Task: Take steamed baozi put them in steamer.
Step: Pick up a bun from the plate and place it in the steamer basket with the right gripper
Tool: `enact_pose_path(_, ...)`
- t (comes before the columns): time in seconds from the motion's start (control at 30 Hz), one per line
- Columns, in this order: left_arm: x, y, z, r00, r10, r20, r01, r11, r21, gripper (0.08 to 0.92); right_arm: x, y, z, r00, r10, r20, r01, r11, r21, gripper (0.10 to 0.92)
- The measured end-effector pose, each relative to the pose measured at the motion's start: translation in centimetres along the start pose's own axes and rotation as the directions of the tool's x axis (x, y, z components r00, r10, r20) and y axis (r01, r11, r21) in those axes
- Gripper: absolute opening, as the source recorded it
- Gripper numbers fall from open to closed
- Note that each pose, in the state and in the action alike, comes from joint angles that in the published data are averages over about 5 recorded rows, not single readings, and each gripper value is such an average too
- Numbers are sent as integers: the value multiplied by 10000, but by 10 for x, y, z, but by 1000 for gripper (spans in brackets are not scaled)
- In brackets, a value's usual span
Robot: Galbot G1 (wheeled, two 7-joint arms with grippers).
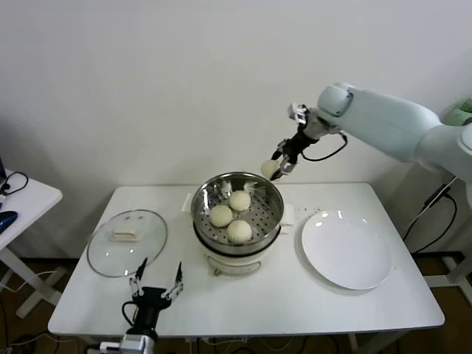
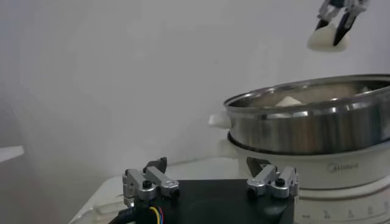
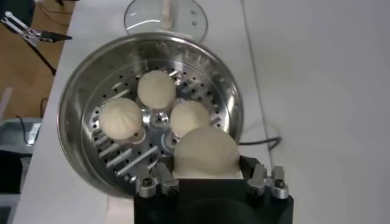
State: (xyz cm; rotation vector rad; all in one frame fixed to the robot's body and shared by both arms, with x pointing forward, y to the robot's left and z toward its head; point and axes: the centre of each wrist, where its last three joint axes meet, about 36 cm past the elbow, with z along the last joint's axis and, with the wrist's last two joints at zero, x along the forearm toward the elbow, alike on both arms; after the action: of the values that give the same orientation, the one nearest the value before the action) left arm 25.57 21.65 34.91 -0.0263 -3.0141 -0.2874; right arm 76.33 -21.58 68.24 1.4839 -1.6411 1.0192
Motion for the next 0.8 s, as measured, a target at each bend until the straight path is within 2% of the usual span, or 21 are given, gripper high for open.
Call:
enact_pose_path(0.4, 3, 4, 1, 10000, -84, -41, 85, 10000, 42, 823, -67, 13, -35, 9930, -1072, -499, 1097, 9927, 493, 696)
enact_pose_path(0.8, 3, 3, 2, 10000, -56, -30, 56, 10000, 76, 823, -97, 25, -31, 9805, -1549, -1207, 1653, 9829, 817, 696)
